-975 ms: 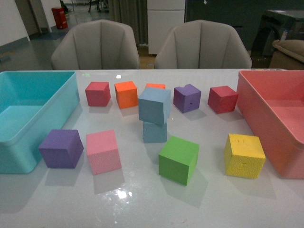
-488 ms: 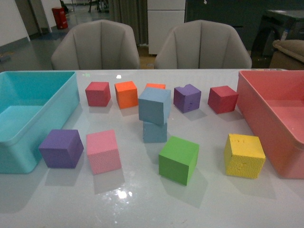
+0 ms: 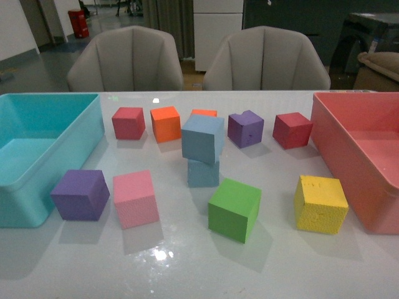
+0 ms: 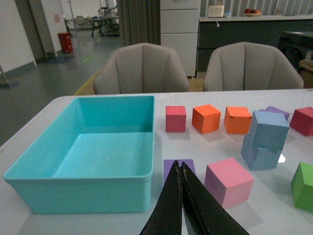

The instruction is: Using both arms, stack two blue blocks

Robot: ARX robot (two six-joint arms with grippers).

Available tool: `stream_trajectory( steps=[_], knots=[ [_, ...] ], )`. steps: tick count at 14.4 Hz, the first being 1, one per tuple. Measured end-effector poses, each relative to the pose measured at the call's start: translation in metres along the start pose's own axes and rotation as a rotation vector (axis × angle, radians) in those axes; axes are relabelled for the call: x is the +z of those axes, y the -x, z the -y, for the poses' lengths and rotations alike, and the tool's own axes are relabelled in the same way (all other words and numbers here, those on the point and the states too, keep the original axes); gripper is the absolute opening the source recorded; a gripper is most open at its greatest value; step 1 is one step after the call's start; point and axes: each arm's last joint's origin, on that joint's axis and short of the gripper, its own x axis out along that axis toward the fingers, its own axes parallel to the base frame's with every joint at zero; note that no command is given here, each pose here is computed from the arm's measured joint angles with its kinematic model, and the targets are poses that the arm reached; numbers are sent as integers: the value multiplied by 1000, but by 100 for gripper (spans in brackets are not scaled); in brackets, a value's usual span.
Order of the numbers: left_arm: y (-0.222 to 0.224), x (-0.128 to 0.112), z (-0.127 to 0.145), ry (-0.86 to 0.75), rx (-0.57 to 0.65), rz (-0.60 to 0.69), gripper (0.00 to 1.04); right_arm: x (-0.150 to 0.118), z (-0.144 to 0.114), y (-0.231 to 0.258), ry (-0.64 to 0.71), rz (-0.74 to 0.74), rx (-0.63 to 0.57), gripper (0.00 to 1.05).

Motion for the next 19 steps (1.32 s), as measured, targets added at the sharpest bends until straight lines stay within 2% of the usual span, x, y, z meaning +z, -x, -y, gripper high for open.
stream_trajectory(
  steps=[2, 4, 7, 8, 15, 19],
  knots=[
    [6, -3, 0, 0, 0, -33, 2, 0, 0, 0, 0, 0, 0, 98],
    [12, 0, 0, 0, 2, 5, 2, 0, 0, 0, 0, 0, 0, 98],
    [12, -3, 0, 0, 0, -11, 2, 0, 0, 0, 0, 0, 0, 98],
    [12, -3, 0, 0, 0, -11, 8, 0, 0, 0, 0, 0, 0, 98],
    [12, -3, 0, 0, 0, -11, 98, 0, 0, 0, 0, 0, 0, 98],
    [12, -3, 0, 0, 0, -11, 98, 0, 0, 0, 0, 0, 0, 98]
  ],
)
